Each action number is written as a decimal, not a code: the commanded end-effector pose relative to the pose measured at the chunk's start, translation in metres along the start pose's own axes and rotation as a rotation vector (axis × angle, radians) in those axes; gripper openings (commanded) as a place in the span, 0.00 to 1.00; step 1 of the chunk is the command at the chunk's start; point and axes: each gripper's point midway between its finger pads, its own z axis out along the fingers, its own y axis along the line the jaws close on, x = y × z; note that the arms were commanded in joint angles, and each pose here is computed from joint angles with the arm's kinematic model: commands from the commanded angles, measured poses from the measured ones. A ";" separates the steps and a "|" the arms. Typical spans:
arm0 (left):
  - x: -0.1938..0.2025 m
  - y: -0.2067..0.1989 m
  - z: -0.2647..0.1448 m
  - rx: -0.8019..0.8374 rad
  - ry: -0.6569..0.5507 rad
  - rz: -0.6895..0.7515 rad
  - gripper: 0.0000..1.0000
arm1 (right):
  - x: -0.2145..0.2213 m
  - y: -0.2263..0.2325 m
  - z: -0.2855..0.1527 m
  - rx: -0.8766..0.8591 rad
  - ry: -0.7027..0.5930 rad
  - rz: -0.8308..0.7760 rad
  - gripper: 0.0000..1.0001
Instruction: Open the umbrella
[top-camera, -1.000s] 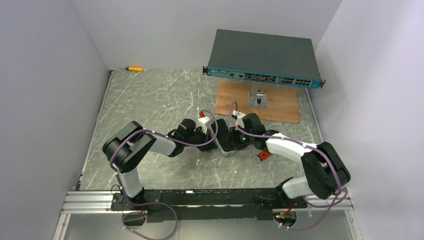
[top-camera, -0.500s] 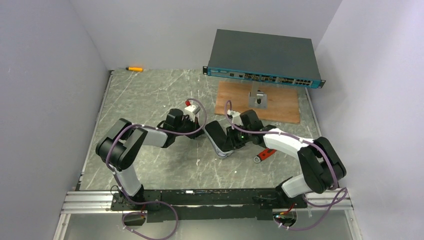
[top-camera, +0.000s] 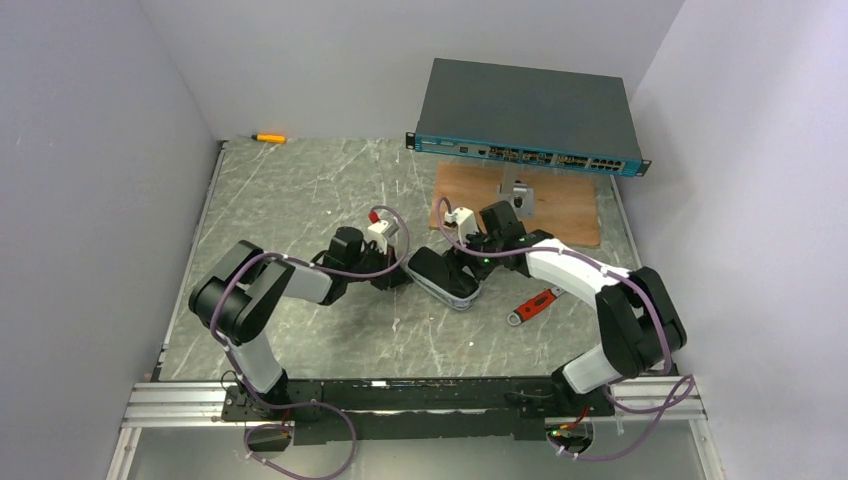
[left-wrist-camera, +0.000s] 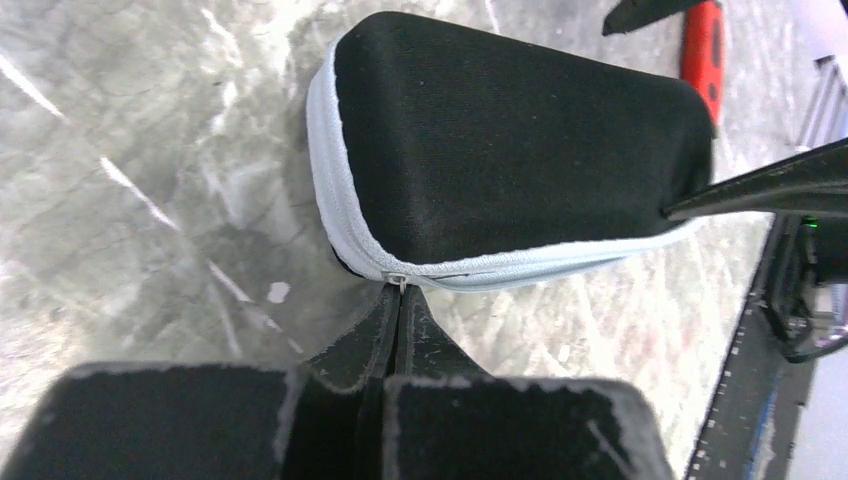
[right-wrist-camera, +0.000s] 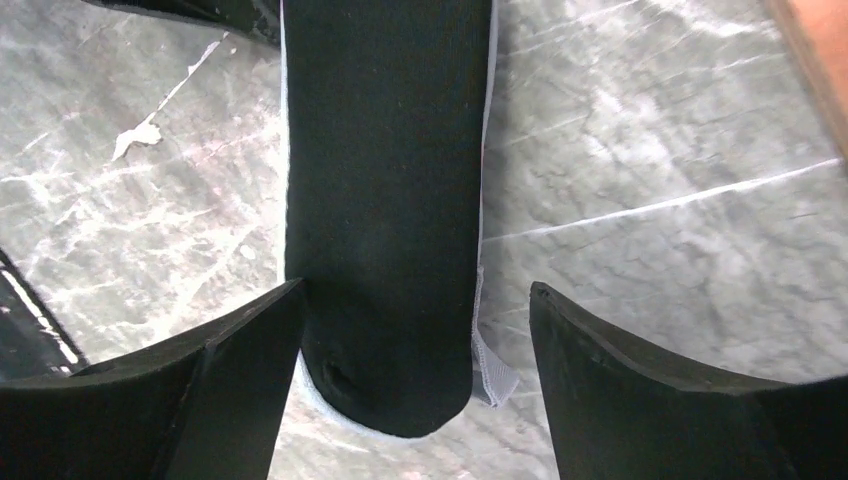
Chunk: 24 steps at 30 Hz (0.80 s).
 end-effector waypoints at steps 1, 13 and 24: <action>-0.011 -0.033 0.006 0.140 -0.016 -0.027 0.00 | -0.038 -0.002 -0.013 0.049 -0.172 -0.211 0.85; -0.012 -0.049 0.011 0.187 -0.012 -0.048 0.00 | -0.020 0.010 0.026 0.094 -0.041 -0.380 0.84; -0.017 -0.012 -0.007 0.102 -0.013 -0.028 0.00 | 0.042 0.011 0.012 0.065 0.026 -0.589 0.33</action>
